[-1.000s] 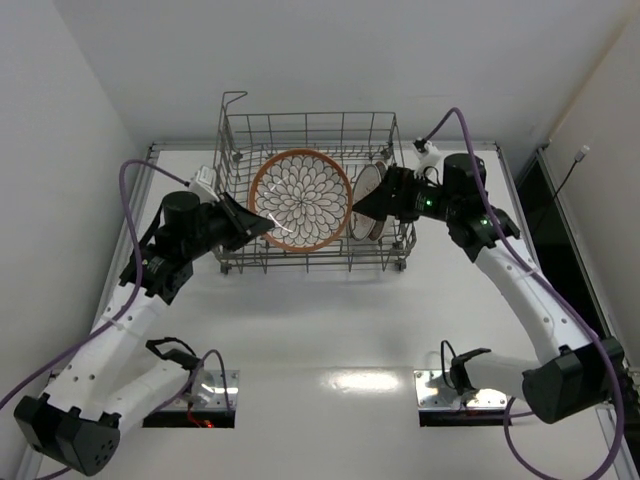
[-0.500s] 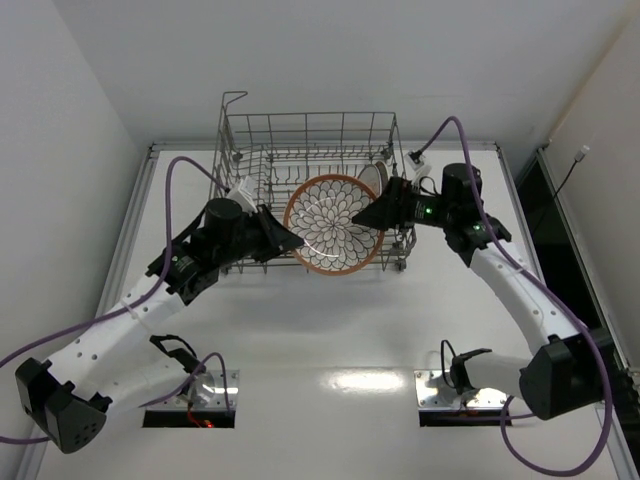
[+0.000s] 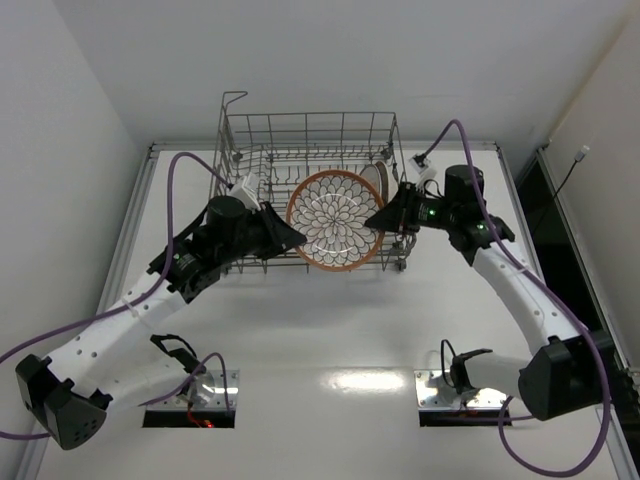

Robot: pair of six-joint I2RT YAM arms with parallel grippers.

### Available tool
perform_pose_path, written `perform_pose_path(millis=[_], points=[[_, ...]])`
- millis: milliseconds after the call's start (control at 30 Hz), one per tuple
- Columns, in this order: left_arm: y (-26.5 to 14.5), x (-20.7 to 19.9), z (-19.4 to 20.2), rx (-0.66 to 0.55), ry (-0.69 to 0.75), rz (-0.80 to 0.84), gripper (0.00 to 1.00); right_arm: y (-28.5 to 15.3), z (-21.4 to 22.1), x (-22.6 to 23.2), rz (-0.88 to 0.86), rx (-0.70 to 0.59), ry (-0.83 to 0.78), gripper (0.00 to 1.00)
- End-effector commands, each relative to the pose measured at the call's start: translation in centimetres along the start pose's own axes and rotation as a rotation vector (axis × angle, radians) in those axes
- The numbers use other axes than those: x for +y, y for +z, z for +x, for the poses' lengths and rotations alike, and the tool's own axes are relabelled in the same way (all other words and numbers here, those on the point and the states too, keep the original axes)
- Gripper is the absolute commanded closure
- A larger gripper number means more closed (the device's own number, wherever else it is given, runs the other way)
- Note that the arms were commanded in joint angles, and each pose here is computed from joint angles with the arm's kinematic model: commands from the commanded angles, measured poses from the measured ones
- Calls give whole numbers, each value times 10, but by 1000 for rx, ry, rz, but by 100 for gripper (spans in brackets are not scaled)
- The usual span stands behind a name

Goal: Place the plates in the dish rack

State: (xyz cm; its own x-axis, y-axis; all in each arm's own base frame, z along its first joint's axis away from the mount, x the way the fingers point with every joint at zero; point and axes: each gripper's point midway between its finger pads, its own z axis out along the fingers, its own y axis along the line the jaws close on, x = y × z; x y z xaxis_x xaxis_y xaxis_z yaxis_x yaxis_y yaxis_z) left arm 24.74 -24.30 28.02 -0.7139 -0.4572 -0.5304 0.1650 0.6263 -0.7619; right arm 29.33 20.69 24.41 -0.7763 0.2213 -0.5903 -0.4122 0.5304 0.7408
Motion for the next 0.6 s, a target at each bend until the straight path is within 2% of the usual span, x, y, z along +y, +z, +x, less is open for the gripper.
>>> perform_pose_path(millis=[0, 67, 133, 167, 200, 267, 300, 333, 367, 400, 433, 467, 500, 567], points=[[-27, -66, -51, -178, 10, 198, 100, -16, -30, 30, -37, -72, -128, 100], [-27, -64, -50, -173, 22, 190, 100, -21, -39, 34, -12, -102, -148, 100], [-27, -63, -50, -176, 53, 187, 94, -27, -51, 38, 28, -128, -176, 100], [-34, -72, -56, -191, 74, 202, 85, -30, -56, 40, 48, -134, -190, 100], [-32, -63, -56, -179, 88, 149, 59, -34, -61, 42, 72, -143, -205, 100], [-42, -71, -69, -211, 146, 130, 39, -49, -79, 43, 177, -177, -241, 100], [-41, -63, -70, -210, 162, 82, 20, -53, -86, 42, 215, -185, -245, 100], [-41, -61, -74, -217, 201, 58, 11, -63, -99, 48, 265, -218, -246, 100], [-49, -67, -87, -258, 217, 39, 9, -65, -105, 45, 299, -222, -251, 100], [-54, -60, -87, -249, 235, -3, 0, -70, -111, 46, 332, -233, -246, 100], [-55, -57, -90, -253, 252, -33, 0, -78, -114, 35, 418, -240, -235, 100], [-59, -54, -94, -267, 283, -61, 0, -84, -125, 47, 433, -272, -254, 100], [-68, -53, -107, -317, 294, -101, 0, -89, -129, 45, 467, -281, -248, 100], [-77, -39, -114, -339, 338, -189, 0, -94, -136, 39, 555, -294, -241, 100]])
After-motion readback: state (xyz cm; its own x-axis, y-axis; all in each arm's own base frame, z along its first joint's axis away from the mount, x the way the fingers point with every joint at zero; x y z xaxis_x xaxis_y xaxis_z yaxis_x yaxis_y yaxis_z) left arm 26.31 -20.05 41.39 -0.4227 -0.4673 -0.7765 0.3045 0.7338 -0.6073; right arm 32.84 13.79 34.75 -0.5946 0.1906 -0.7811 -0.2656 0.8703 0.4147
